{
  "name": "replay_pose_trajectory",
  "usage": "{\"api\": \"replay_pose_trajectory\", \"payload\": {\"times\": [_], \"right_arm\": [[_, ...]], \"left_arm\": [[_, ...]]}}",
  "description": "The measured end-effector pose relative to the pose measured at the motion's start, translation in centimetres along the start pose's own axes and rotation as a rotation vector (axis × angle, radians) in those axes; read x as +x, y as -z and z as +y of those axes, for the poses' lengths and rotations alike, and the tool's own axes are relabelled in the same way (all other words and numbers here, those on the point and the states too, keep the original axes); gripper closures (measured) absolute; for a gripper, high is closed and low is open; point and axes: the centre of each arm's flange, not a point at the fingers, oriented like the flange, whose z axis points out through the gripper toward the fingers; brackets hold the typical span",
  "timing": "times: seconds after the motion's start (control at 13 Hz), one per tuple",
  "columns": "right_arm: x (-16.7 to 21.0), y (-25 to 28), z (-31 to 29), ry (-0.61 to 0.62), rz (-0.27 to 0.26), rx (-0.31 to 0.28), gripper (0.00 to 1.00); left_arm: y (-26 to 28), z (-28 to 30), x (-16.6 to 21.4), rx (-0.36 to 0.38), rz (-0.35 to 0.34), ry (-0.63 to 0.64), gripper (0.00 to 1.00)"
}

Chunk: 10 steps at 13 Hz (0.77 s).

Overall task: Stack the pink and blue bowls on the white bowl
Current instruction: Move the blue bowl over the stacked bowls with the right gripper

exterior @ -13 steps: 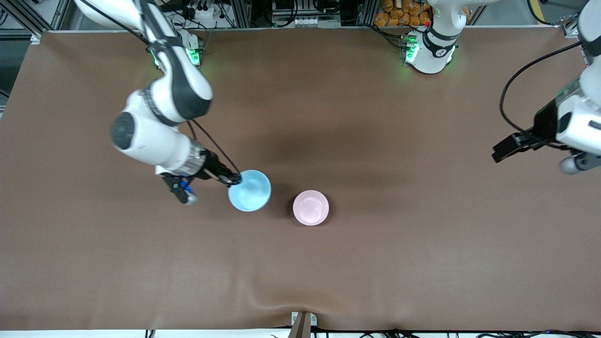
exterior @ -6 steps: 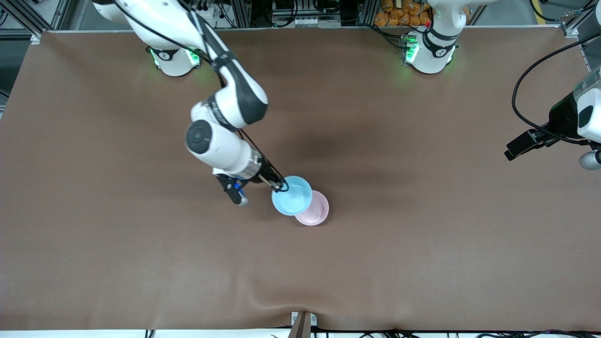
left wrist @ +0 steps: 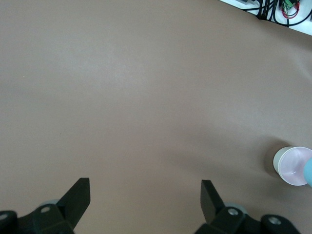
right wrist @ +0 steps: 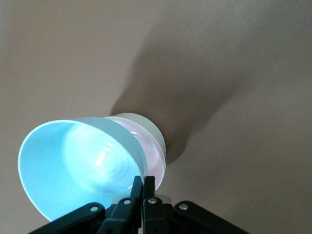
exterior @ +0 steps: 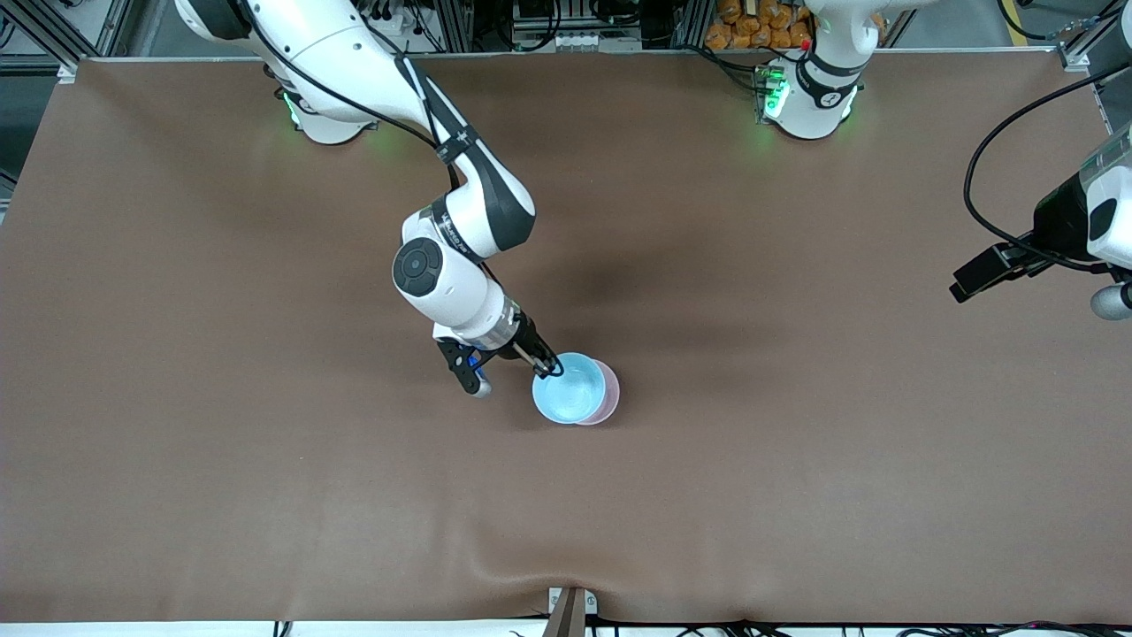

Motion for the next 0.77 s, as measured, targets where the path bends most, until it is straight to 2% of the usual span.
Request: {"api": "replay_pose_trajectory", "payload": {"times": [0.77], "right_arm": [[-1.1, -2.7, 0.6, 0.016, -0.006, -0.033, 0.98]], "left_arm": [[0.0, 0.1, -0.1, 0.000, 0.000, -0.003, 0.00]]}}
